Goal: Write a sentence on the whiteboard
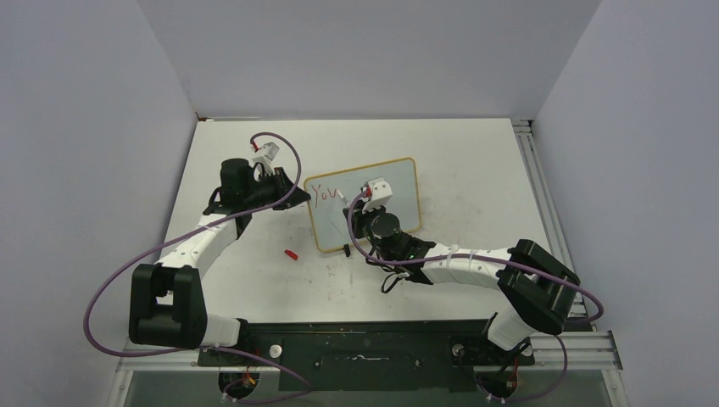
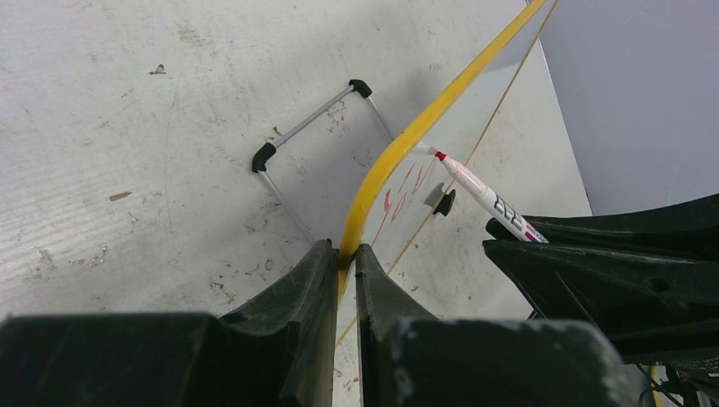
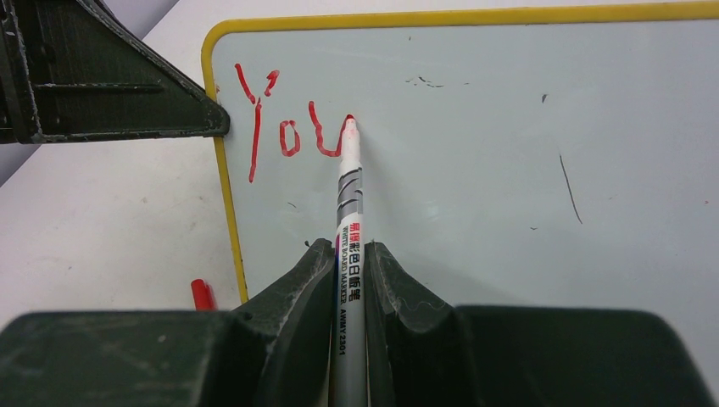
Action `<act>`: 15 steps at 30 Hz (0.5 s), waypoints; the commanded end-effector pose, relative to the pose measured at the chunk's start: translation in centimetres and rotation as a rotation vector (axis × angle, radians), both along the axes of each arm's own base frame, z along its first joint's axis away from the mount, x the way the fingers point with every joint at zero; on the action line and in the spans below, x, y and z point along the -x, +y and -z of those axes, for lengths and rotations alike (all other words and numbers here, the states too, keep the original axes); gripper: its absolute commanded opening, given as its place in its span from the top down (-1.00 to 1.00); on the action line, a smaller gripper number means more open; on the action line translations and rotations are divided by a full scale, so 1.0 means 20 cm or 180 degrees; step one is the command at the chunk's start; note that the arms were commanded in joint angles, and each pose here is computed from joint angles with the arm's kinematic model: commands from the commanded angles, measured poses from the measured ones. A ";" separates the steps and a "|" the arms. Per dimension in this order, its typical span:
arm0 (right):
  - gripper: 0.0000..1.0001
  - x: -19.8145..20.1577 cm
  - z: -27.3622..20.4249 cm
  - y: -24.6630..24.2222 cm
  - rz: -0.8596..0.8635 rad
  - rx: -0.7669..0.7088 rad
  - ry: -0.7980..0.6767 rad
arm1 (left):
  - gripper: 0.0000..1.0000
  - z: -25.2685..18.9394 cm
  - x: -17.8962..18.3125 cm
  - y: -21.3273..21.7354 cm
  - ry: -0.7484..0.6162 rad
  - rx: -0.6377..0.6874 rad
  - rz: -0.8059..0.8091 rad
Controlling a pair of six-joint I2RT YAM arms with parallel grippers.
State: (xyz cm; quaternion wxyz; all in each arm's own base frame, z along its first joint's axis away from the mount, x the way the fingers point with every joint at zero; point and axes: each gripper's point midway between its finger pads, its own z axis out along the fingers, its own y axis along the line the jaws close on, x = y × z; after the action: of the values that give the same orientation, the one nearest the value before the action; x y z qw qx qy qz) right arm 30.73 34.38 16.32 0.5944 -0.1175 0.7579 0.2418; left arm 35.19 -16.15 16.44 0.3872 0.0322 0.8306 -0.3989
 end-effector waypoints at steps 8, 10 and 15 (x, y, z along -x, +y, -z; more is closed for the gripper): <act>0.89 -0.04 -0.05 -0.01 0.0060 -0.0069 -0.0062 | 1.00 -0.15 -0.04 0.00 -0.0292 0.0055 0.0024; 0.89 -0.03 -0.03 -0.01 0.0050 -0.0054 -0.0035 | 1.00 -0.15 -0.04 0.00 -0.0291 0.0060 0.0025; 0.89 0.00 0.03 -0.02 0.0015 0.0010 0.0030 | 1.00 -0.14 -0.03 0.00 -0.0277 0.0059 0.0025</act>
State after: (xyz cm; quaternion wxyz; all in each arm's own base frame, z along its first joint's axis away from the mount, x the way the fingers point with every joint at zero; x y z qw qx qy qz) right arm 30.71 34.39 16.25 0.5934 -0.1175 0.7585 0.2422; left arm 35.19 -16.15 16.44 0.3872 0.0322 0.8306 -0.3989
